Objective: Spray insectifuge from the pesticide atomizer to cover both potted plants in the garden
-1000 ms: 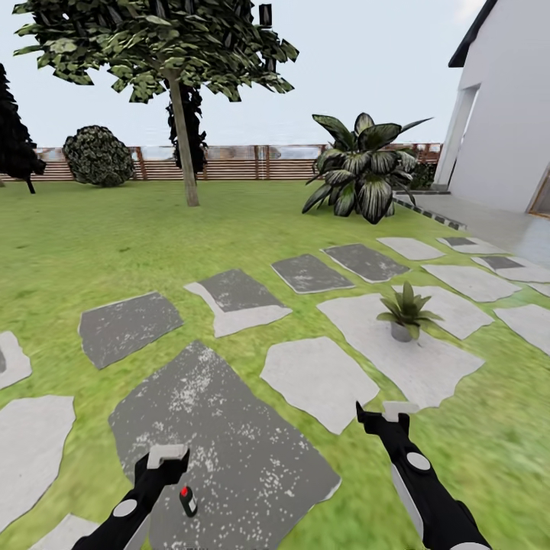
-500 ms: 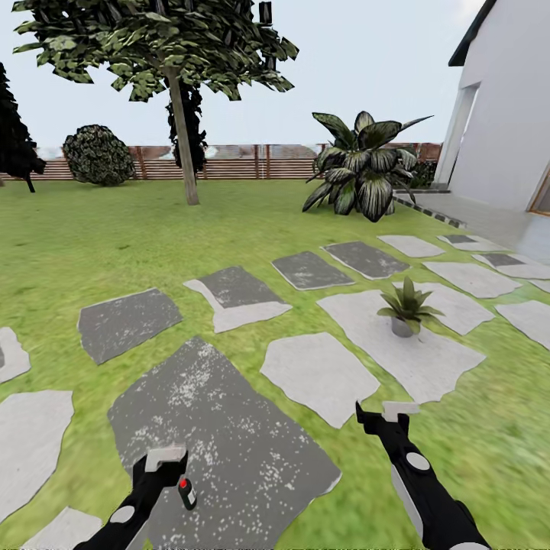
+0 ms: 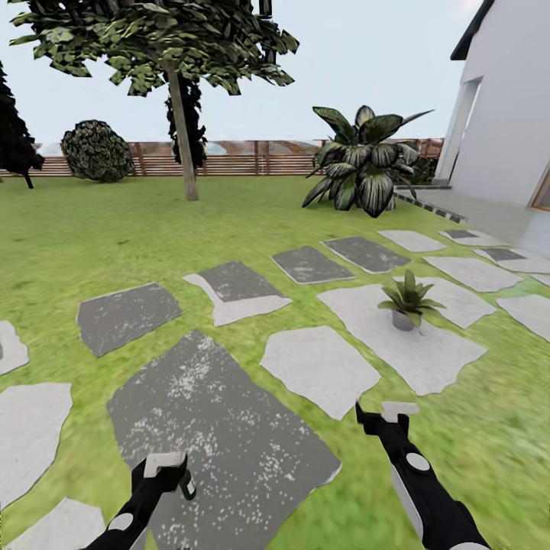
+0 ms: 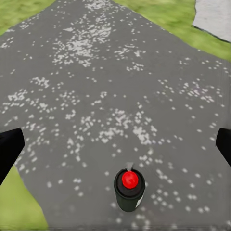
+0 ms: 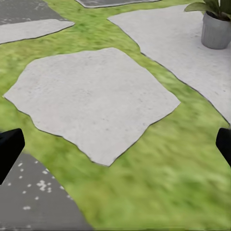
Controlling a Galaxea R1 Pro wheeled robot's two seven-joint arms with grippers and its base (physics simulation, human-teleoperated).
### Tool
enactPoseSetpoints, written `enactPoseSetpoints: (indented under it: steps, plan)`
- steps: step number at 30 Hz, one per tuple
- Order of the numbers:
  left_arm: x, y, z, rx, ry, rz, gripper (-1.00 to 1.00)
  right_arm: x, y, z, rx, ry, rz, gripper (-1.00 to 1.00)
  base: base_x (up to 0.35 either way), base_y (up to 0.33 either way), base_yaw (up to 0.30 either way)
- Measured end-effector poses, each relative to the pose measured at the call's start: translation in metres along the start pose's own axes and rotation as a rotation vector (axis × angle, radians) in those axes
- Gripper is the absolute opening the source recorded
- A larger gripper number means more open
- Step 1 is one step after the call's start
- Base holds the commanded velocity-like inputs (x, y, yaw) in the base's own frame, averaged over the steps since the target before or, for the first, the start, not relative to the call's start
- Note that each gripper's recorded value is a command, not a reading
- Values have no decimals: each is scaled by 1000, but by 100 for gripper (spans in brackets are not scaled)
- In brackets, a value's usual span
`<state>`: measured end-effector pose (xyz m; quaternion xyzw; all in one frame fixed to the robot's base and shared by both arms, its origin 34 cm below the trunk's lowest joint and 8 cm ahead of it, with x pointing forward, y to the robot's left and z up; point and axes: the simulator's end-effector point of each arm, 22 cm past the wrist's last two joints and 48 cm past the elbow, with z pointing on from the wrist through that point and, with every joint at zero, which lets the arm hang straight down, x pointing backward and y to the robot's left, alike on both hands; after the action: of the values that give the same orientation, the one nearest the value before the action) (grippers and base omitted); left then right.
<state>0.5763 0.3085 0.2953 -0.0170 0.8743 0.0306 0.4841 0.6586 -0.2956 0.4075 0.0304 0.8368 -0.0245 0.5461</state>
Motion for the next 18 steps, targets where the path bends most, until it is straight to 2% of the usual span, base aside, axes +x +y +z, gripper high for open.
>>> enactPoseSetpoints:
  steps: [18]
  plan:
    - [61, -4, 5, 6, 110, 11, 100, 60, 0, 12, 2, 102, -7, 100, 0, 0, 0]
